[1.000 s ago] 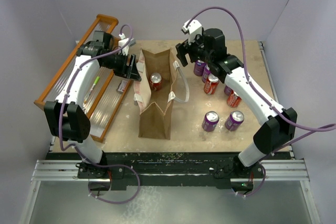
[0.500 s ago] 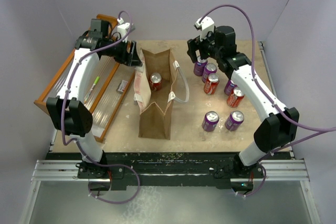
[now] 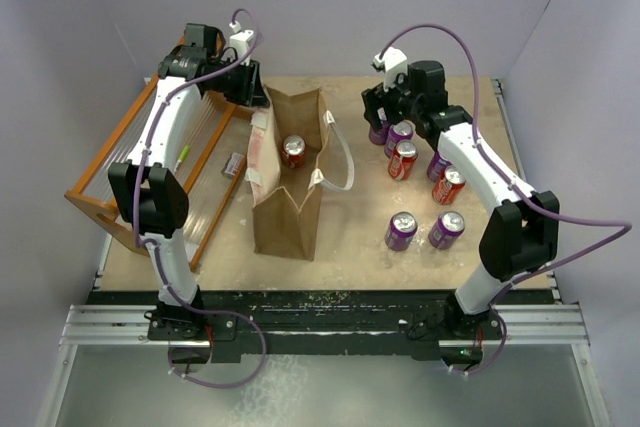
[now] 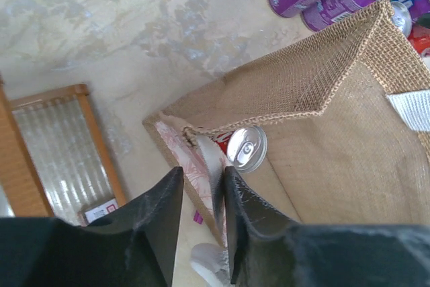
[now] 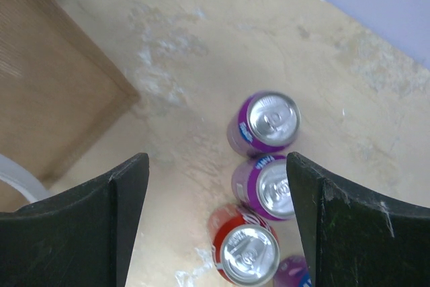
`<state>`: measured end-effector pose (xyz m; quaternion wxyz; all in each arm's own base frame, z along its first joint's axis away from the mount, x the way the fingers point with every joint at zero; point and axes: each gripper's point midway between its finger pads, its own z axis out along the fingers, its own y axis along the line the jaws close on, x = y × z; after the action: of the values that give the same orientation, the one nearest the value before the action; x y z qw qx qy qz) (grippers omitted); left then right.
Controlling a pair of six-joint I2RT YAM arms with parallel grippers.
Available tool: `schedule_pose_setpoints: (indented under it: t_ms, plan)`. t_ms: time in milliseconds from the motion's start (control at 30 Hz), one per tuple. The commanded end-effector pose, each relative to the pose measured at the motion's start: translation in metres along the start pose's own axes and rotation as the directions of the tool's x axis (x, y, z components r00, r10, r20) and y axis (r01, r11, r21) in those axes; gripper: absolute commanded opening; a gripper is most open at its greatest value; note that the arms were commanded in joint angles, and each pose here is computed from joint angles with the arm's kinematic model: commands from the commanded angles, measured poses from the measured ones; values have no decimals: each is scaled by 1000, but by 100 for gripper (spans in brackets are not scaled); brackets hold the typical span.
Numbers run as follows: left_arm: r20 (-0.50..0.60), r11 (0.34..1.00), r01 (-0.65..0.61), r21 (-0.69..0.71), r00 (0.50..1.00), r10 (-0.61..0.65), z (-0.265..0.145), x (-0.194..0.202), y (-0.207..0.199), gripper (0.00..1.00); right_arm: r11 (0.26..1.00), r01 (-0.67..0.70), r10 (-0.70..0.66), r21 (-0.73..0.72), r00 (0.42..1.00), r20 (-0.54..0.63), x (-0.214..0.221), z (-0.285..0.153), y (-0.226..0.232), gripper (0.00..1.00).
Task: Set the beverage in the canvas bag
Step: Adjust the canvas bag at the center of the board.
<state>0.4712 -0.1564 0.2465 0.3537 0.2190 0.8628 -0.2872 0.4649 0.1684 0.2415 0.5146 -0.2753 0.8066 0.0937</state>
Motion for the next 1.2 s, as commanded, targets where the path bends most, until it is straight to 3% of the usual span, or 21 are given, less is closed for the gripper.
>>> schedule_pose_setpoints:
  t_ms: [0,167,333,500,800,933,1100,1167]
  plan:
    - [35,990,-74,-118,996,79,-8,-19,20,30,999,20,-21,28,999,38,-4,-11,-19,84]
    - [36,989,-106,-106,993,110,-9,-20,17,28,999,10,-11,43,1000,14,9,-5,-28,84]
    - [18,992,-122,-41,992,123,-5,-11,4,42,1000,19,-19,25,1000,-1,14,2,-26,84]
    - [91,978,-208,-31,974,210,-19,-29,-9,62,1000,18,-18,7,1000,-7,6,6,-27,84]
    - [238,889,-448,-99,856,458,-67,-55,-40,88,998,-14,14,56,1000,-9,-10,4,-37,83]
    - [270,862,-501,-78,821,502,-84,-55,-62,90,999,-29,29,-25,999,17,-17,5,-20,83]
    - [151,704,-708,59,703,695,-62,-11,-116,90,992,-20,29,-125,997,74,-34,-1,1,82]
    - [145,696,-708,122,706,693,-55,0,-130,89,986,-28,41,-165,996,79,-38,-5,7,82]
